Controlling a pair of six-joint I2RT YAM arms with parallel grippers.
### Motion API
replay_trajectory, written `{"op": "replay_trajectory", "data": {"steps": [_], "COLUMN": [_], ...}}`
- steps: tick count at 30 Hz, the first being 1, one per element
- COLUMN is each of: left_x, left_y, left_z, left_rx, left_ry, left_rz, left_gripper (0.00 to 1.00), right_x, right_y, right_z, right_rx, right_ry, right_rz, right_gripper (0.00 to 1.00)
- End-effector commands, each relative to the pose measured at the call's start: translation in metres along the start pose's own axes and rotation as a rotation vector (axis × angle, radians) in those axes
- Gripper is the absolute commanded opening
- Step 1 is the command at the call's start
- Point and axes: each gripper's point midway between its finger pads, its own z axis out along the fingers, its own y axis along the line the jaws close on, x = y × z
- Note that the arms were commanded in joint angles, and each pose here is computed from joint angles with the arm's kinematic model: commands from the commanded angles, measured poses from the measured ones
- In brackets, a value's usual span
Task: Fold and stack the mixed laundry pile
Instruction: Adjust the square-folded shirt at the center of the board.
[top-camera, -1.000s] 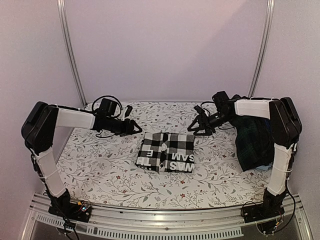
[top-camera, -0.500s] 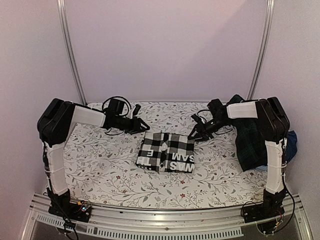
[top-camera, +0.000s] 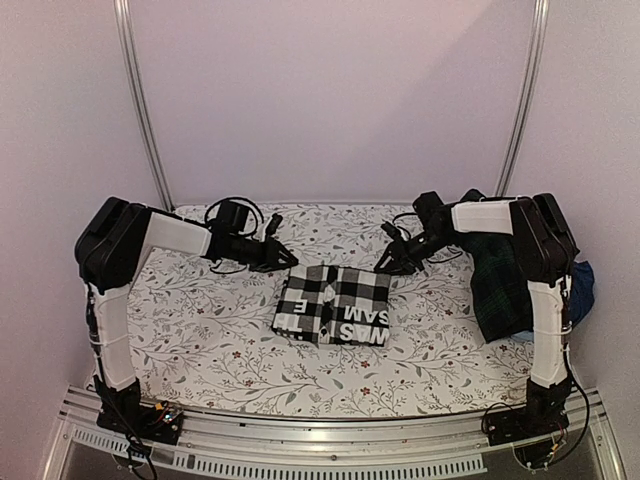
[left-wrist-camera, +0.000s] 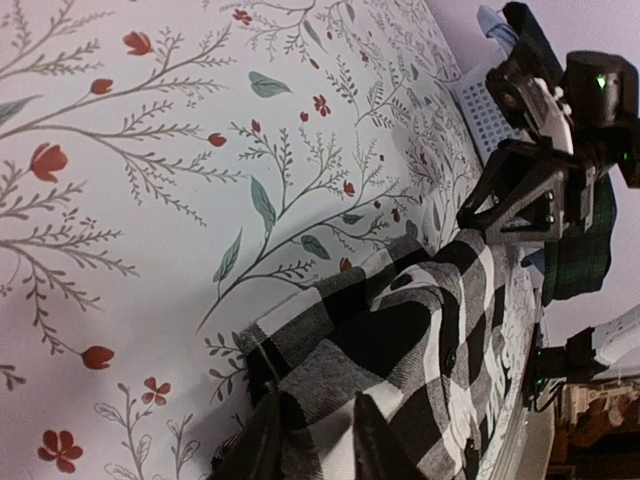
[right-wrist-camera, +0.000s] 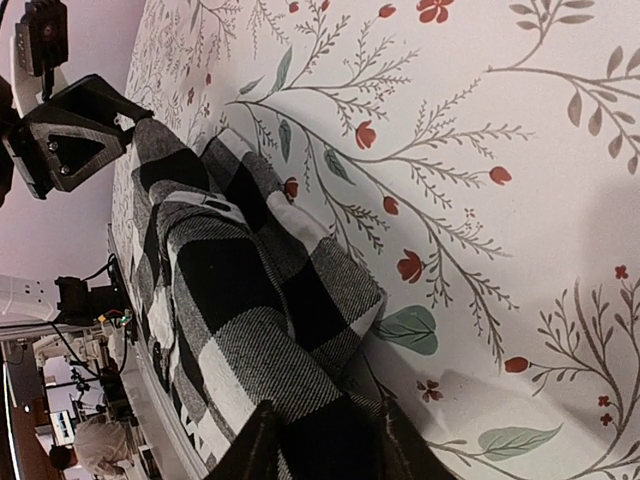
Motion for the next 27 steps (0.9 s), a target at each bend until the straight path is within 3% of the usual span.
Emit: {"op": "replay_trajectory", "data": {"steps": [1, 2, 7, 15, 18, 27], "left_x": [-0.011, -0.012, -0.009, -0.013, -0.011, -0.027], "left_y": [-0.016, -0.017, -0.014, -0.016, 0.009, 0.04], "left_z": [-0.01, -0.014, -0.03, -0.049, -0.044, -0.012], "left_rx": [0.026, 0.018, -0.004, -0.008, -0.071, -0.101], "left_ry": [-0.044, -0.054, -0.08, -0.149, -0.149, -0.132], "left_rz": [0.052, 0.056, 0.058, 0.068, 0.025, -0.025], "left_gripper": [0.07, 0.0, 0.0, 0.0, 0.0, 0.0], "right_x": [-0.005, -0.006, -0.008, -0.022, -0.027, -0.03], "right_y": [0.017, 0.023, 0.04, 0.061, 0.057, -0.006], "right_z": [-0.001, -0.002, -0.005, -0.02, -0.019, 0.02], "right_rx": [-0.04, -0.053, -0.063, -0.061, -0.043, 0.082], "right_ry": [0.001, 0.0, -0.001, -0.049, -0.059, -0.024], "right_rz": [-0.037, -0.048, -0.094, -0.141, -0.152, -0.106], "right_gripper": [0.22, 0.17, 0.01, 0.0, 0.0, 0.0]}}
